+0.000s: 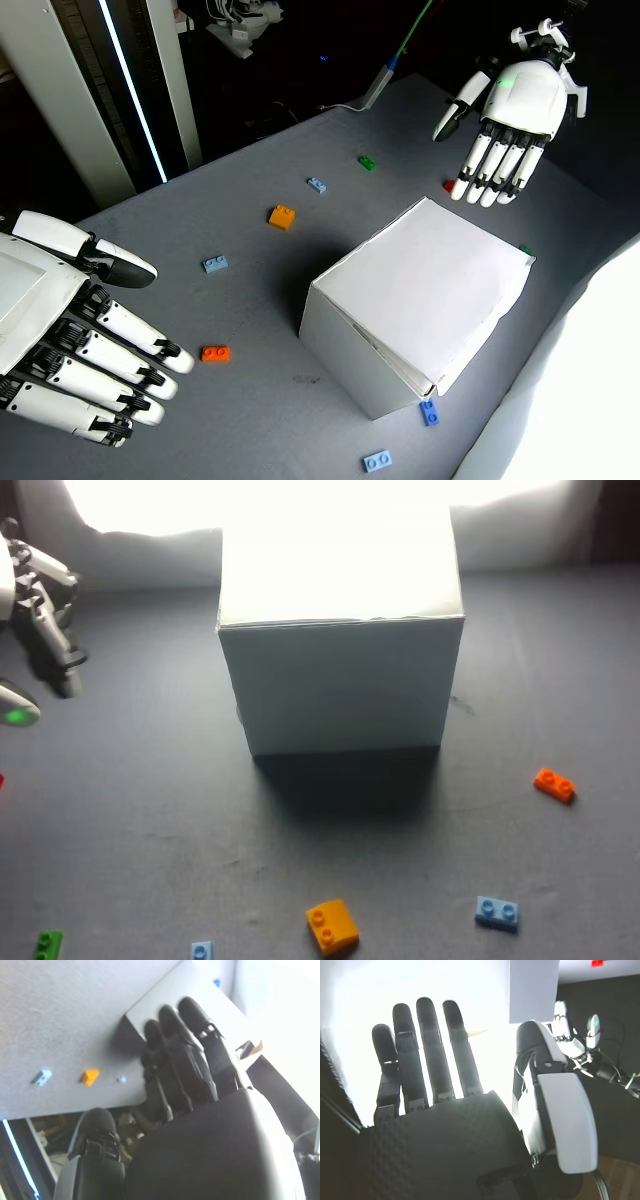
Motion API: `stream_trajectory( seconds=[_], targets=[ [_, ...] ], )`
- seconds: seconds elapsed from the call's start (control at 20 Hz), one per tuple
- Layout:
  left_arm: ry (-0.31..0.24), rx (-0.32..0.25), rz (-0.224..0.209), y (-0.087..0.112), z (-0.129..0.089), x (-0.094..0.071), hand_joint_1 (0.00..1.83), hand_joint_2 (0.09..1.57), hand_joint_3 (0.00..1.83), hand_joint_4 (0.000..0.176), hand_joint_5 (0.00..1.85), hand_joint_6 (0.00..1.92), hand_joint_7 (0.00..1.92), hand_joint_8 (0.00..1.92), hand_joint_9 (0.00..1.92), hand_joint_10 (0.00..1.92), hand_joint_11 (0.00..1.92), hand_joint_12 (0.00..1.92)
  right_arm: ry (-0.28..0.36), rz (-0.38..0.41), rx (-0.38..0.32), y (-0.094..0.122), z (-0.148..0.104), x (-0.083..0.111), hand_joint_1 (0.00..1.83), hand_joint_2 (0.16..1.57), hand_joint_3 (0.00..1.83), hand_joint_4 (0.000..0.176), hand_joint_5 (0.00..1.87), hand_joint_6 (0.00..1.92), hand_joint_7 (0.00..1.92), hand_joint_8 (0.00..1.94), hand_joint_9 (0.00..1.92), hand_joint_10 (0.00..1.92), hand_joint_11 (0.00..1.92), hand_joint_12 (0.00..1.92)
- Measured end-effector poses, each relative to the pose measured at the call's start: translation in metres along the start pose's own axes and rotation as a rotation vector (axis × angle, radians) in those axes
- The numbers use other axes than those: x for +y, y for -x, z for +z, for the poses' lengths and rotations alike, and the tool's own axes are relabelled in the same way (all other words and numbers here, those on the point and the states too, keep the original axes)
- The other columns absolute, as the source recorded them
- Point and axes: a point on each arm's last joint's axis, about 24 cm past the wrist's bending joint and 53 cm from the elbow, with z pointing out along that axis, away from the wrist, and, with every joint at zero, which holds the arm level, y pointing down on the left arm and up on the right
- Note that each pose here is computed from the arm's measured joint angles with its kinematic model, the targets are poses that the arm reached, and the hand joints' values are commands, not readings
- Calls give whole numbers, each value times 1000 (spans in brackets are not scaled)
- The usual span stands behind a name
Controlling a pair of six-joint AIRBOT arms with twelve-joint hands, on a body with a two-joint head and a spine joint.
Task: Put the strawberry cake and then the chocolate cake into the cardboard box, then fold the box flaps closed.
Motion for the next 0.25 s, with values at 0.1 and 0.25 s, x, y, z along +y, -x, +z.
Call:
stream_trajectory(
  seconds=[0.1,0.25],
  targets=[
    [2,-8,6,2,-4,2,96,1357,3,0,914,1390,1074,1300,1020,1636,800,1841,11,1,-7,1,1,3,10,1344,5,0,1087,1069,1225,1151,1028,1683,664,1921],
    [-5,-4,7,1,-4,0,153,1403,8,0,901,1588,1068,1426,1048,1656,876,1829,24,-18,-2,-1,2,7,0,1366,6,0,1084,1494,1239,1591,1214,1889,1028,1921]
  ],
)
